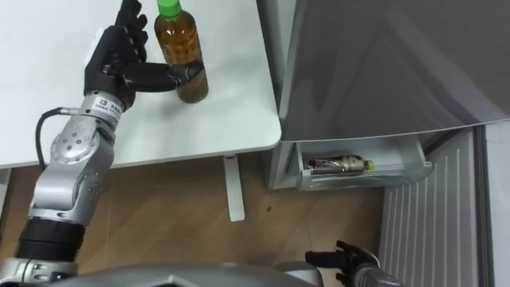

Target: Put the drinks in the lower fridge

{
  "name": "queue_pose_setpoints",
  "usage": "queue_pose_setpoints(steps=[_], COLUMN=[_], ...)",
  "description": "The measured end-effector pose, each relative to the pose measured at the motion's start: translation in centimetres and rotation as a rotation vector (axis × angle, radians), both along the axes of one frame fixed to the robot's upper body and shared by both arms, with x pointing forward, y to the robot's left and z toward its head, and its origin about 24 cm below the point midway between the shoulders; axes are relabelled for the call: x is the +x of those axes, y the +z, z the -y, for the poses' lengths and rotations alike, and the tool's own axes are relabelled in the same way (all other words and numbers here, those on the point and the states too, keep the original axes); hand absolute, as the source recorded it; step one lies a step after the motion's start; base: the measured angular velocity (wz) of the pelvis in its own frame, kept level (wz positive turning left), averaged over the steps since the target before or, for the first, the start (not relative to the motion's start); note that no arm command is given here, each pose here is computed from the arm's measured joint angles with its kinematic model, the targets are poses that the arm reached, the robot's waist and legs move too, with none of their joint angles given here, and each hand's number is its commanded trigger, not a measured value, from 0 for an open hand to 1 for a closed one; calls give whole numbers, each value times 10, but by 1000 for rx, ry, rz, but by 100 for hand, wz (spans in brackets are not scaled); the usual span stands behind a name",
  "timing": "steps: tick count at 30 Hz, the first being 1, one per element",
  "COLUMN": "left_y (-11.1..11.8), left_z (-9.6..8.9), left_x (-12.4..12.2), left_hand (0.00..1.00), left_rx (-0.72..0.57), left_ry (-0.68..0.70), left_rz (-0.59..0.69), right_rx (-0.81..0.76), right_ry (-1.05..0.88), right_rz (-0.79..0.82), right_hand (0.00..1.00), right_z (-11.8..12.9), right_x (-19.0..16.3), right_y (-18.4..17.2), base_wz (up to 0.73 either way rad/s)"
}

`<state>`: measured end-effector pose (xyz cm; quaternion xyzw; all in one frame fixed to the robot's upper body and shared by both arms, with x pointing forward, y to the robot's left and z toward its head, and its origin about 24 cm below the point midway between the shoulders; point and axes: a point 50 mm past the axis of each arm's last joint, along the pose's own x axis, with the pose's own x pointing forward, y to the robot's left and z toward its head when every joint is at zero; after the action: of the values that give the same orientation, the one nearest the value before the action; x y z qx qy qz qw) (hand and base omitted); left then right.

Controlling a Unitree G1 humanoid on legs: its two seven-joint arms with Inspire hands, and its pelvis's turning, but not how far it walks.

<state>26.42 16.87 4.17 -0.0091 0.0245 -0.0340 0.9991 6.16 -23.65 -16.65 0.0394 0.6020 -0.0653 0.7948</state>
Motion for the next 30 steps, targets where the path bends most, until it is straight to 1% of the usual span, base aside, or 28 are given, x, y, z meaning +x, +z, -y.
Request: queue_pose_setpoints(steps=[3,7,12,16,21,26,30], left_y=[-6,-6,-7,-15,-22,-34,-33], left_z=[-1,0,0,-2,-3,-6,-6], left_x=[1,2,2,2,1,0,1], left_hand=[0,0,0,0,0,0,0], left_rx=[1,-3,-75,-113,-111,-106,-106], left_ry=[4,6,12,22,30,46,46], left_rz=[-25,-25,-35,-74,-102,-158,-154], right_rx=[-3,-9,-25,-34,-35,-33,-31], right_ry=[5,7,-2,-7,-8,-7,-7], right_rz=[3,6,6,5,4,0,-1], right_hand=[0,0,0,0,0,0,0], right_z=[0,0,1,2,2,3,3], right_x=[1,2,2,1,1,1,1], right_y=[0,0,0,0,1,1,1], base_wz=[-1,0,-7,-3,0,0,0])
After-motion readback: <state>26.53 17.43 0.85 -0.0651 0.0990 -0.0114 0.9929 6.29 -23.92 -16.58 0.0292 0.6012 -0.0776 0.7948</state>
